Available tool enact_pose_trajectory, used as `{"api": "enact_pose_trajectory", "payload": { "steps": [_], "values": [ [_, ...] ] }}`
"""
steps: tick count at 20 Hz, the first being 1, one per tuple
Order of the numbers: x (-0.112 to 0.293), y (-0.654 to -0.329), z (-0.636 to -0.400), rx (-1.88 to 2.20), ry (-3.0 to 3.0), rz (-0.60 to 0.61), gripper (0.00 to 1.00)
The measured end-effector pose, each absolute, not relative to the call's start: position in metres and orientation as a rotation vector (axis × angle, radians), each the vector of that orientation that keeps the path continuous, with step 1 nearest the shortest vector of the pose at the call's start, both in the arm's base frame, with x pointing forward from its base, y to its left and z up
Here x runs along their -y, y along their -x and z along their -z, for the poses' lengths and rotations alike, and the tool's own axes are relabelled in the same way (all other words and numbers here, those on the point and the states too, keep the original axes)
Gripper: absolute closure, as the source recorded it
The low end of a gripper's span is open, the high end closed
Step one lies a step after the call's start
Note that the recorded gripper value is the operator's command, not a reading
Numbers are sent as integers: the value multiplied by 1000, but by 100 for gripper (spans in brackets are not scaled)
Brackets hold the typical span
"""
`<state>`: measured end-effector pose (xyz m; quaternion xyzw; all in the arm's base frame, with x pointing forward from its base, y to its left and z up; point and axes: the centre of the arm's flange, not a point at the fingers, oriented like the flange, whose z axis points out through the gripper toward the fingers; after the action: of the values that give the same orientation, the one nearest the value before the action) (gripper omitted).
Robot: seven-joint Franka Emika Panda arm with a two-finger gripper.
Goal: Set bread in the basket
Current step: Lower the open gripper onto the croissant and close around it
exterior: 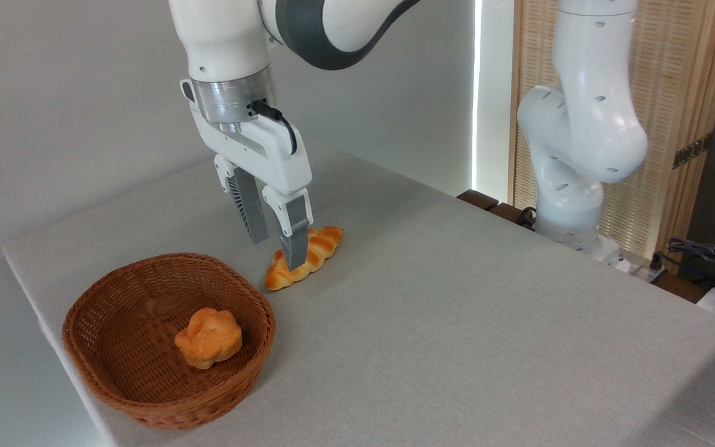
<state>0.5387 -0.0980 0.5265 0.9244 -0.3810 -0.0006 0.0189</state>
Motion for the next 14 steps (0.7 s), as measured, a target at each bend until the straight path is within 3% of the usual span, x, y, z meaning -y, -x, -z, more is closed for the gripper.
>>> {"api": "enact_pose_trajectory", "payload": {
  "steps": [7, 14],
  "values": [
    [130, -529, -496, 1139, -2789, 83, 0],
    [172, -495, -444, 1235, -2736, 150, 0]
  ]
}}
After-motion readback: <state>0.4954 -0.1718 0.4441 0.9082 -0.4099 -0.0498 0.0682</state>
